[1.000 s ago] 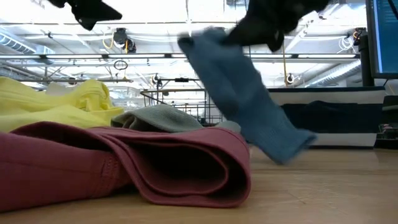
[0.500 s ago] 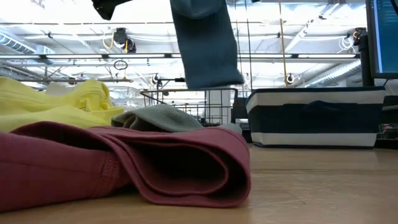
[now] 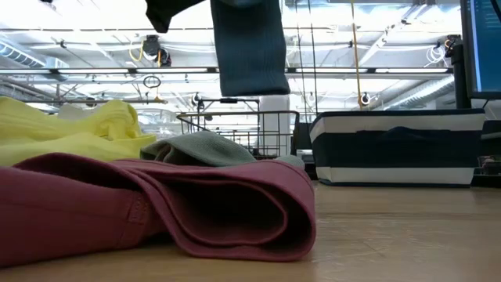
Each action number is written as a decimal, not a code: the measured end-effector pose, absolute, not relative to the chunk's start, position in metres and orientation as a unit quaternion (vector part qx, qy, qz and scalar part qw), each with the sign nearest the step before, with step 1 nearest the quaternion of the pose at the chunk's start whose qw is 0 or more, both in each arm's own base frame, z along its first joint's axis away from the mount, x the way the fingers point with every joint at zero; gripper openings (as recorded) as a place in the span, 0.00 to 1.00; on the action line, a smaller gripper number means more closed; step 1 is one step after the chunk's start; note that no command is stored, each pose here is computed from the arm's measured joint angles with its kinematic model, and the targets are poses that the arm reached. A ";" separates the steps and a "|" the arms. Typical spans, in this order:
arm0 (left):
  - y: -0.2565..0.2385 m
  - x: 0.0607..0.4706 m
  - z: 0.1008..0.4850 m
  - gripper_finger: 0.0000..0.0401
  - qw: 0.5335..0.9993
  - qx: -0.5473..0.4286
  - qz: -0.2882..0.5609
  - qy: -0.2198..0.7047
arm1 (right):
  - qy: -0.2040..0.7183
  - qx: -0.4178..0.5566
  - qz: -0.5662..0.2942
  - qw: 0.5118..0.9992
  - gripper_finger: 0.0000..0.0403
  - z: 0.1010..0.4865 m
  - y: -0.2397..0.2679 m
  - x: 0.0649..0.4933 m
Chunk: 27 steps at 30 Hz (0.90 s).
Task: Pick & Place Cloths
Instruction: Put the blue sock into the transparent bin
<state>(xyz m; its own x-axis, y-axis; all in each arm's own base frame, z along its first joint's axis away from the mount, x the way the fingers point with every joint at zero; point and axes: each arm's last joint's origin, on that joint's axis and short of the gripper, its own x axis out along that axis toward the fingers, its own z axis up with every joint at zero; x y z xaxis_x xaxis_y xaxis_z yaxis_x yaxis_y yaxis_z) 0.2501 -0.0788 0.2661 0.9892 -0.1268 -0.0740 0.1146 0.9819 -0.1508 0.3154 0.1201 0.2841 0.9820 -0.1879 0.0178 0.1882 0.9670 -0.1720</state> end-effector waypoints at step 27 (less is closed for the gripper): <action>-0.056 0.266 0.263 0.78 0.994 -0.101 -0.045 0.017 | -0.035 -0.086 -0.120 0.988 0.00 0.264 0.112 0.338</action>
